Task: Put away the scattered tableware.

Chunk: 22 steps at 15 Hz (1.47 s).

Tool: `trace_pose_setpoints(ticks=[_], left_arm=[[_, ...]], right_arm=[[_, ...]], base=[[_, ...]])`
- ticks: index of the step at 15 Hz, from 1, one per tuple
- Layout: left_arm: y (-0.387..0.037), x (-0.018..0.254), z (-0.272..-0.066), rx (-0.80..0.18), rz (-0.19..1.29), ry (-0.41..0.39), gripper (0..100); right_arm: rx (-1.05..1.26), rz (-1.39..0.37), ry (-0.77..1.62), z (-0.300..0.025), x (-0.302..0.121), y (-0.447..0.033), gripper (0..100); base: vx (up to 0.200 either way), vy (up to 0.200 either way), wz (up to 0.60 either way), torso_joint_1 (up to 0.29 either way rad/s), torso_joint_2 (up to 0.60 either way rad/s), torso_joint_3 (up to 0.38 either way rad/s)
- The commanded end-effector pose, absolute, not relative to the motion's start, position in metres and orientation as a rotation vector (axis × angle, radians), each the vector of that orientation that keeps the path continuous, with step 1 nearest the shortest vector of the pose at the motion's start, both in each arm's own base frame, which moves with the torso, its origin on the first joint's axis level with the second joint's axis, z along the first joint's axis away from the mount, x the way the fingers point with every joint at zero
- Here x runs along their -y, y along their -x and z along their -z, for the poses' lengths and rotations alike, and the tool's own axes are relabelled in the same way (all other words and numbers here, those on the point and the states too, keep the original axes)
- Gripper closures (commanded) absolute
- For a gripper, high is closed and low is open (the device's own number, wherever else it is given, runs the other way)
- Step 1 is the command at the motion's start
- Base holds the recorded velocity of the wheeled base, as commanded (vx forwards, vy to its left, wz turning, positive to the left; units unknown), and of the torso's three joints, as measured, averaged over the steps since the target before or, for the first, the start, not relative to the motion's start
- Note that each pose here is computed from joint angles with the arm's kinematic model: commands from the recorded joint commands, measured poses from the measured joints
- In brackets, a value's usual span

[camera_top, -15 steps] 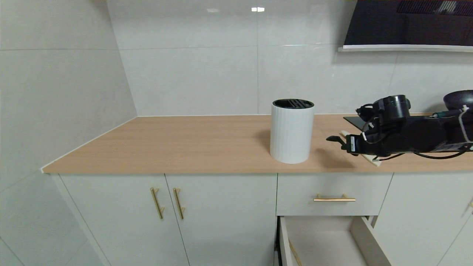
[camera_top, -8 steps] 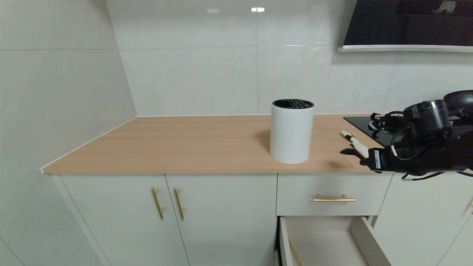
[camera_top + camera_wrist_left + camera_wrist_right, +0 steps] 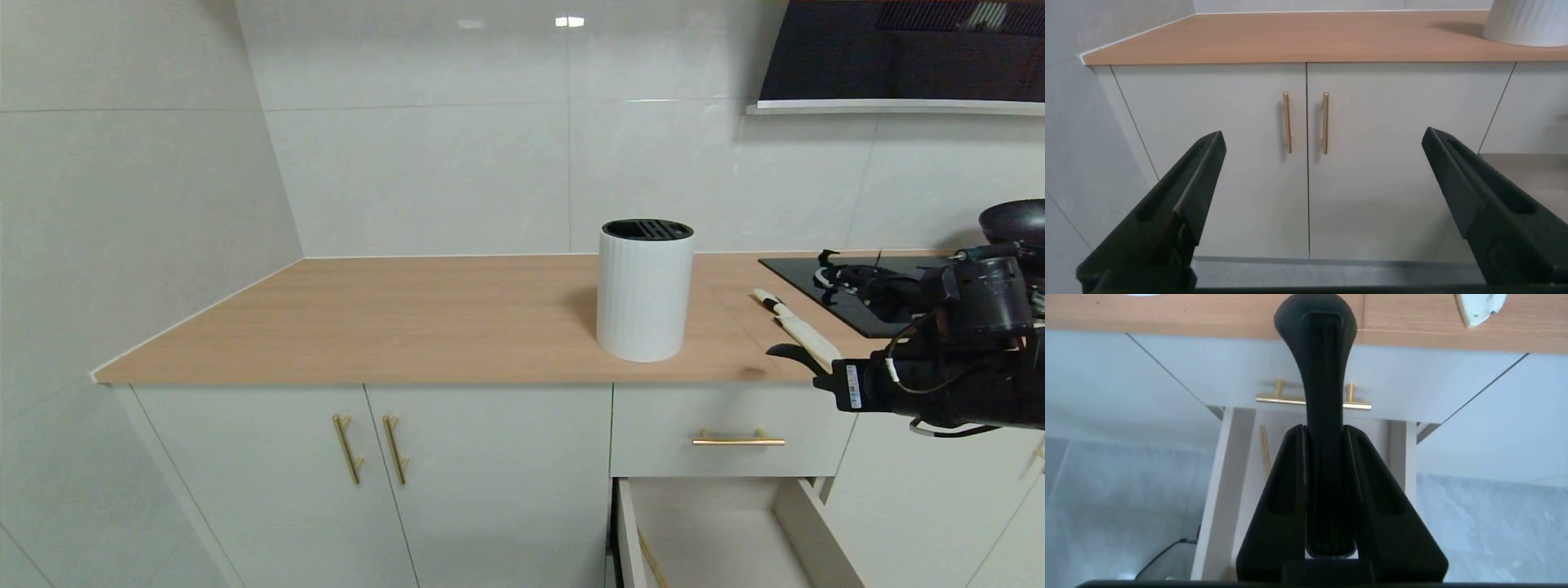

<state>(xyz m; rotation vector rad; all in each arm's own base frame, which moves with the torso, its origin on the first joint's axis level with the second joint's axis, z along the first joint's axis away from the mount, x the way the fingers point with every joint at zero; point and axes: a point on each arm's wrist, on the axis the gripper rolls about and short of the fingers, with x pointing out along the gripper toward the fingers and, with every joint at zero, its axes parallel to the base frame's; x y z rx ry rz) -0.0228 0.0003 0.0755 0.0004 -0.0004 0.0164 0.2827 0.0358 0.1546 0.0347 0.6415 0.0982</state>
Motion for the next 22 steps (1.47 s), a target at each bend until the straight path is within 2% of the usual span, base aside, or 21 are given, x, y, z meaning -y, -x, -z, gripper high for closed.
trace_pose_setpoints(ticks=[1, 18, 22], left_arm=[[0.023, 0.0, -0.075, 0.0, -0.017, 0.0, 0], [0.023, 0.0, -0.075, 0.0, -0.017, 0.0, 0], [0.023, 0.0, -0.075, 0.0, -0.017, 0.0, 0]], right_arm=[[-0.651, -0.099, -0.035, -0.152, -0.036, -0.281, 100], [-0.714, -0.125, 0.005, -0.134, -0.042, -0.284, 100], [-0.734, -0.139, 0.012, -0.128, -0.047, -0.285, 100]], base=[[0.0, 0.0, 0.0, -0.056, 0.12, 0.076], [0.0, 0.0, 0.0, -0.162, 0.44, 0.28], [0.0, 0.0, 0.0, 0.005, 0.06, 0.04]])
